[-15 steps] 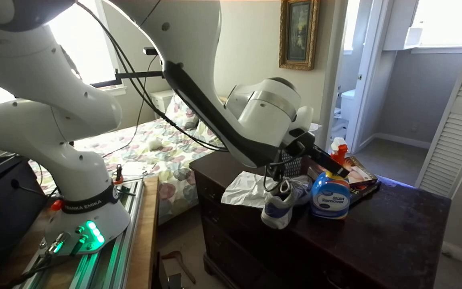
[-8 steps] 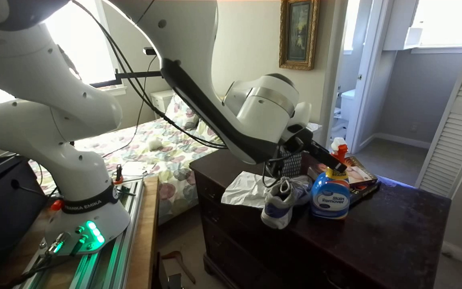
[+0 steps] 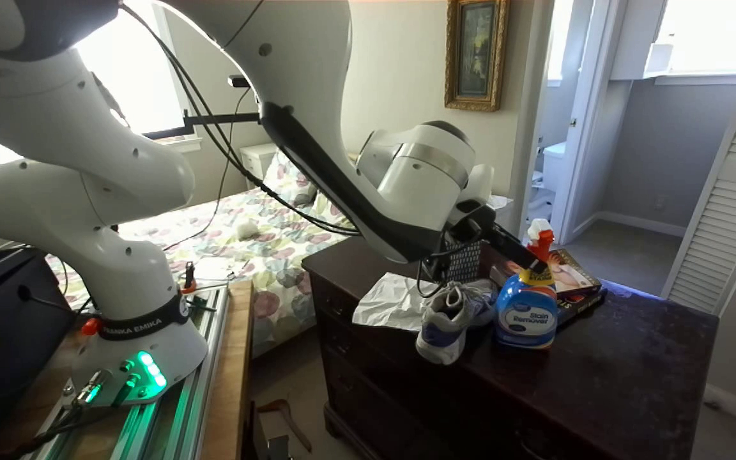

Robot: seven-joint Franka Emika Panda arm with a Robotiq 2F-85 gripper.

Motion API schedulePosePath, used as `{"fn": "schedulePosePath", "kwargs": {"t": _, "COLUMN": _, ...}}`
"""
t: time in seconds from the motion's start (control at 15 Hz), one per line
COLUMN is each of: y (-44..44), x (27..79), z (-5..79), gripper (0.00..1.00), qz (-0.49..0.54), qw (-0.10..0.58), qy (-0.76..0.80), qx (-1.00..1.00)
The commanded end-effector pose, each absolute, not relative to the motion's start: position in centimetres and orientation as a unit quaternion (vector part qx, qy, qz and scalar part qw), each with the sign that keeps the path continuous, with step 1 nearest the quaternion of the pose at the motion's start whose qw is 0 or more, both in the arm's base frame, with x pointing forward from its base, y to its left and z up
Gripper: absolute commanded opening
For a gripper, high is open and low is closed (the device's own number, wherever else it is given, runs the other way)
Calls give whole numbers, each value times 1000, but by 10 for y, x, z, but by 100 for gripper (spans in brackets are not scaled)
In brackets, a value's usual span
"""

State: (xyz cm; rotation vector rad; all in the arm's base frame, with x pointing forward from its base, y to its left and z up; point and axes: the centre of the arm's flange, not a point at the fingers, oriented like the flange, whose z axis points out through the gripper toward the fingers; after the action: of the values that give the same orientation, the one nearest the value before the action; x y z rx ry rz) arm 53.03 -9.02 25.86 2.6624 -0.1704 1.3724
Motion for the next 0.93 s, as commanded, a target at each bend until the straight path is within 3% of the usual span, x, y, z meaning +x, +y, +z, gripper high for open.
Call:
{"fn": "schedulePosePath", "kwargs": {"t": 0.0, "y": -90, "x": 533, "z": 246, "gripper": 100, "qz": 462, "qw": 65, "qy": -54, "qx": 883}}
{"fn": "schedulePosePath", "kwargs": {"t": 0.6, "y": -82, "x": 542, "z": 249, "gripper": 98, "qz": 477, "qw": 69, "qy": -46, "qx": 875}}
{"fn": "schedulePosePath", "kwargs": {"t": 0.67, "y": -83, "x": 543, "z": 249, "gripper": 76, "qz": 477, "qw": 69, "qy": -45, "qx": 875}}
{"fn": "schedulePosePath", "kwargs": {"t": 0.8, "y": -84, "x": 544, "z": 249, "gripper": 69, "qz": 477, "qw": 72, "qy": -43, "qx": 875}}
{"fn": "schedulePosePath", "kwargs": {"t": 0.87, "y": -85, "x": 544, "z": 249, "gripper": 60, "qz": 478, "qw": 75, "qy": -43, "qx": 874}}
